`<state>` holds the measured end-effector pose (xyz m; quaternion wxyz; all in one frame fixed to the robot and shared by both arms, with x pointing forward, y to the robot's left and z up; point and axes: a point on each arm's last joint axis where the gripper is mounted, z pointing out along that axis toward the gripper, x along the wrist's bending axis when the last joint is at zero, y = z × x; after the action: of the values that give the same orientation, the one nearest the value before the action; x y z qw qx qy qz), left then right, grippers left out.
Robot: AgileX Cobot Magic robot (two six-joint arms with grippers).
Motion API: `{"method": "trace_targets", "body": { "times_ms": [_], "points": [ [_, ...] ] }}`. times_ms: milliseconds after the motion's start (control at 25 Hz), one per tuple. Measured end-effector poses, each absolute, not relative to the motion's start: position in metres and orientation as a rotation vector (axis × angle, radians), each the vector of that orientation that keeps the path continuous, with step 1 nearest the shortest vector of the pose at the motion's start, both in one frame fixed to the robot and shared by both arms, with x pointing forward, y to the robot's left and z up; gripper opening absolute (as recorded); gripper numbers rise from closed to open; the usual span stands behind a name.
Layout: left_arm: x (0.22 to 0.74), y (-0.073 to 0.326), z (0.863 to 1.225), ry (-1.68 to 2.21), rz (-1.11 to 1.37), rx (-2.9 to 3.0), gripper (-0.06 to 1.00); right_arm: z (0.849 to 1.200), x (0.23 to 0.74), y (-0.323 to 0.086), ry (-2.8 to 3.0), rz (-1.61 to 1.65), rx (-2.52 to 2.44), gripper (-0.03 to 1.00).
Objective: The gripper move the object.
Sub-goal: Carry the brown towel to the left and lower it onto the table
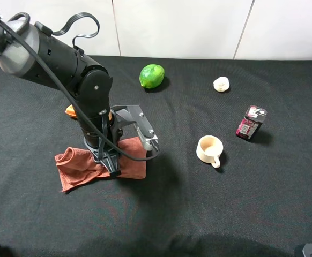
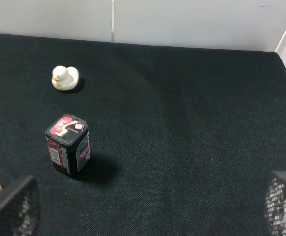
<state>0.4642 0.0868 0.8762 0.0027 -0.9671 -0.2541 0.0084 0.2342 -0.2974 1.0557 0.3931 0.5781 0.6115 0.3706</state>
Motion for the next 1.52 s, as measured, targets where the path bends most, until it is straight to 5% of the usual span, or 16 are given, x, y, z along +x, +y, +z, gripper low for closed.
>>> {"method": "trace_targets", "body": {
  "times_ms": [240,720,1520],
  "points": [
    [0.464,0.087,0.876,-0.803,0.024,-3.034,0.18,1.056,0.234,-0.297,1.552,0.940,1.467,0.69],
    [0.464,0.087,0.880,-0.816,0.016,-3.039,0.18,1.056,0.234,-0.297,1.552,0.940,1.467,0.69],
    [0.492,0.064,0.953,-0.836,-0.037,-3.042,0.18,1.056,0.234,-0.297,1.552,0.940,1.467,0.69]
  ]
}}
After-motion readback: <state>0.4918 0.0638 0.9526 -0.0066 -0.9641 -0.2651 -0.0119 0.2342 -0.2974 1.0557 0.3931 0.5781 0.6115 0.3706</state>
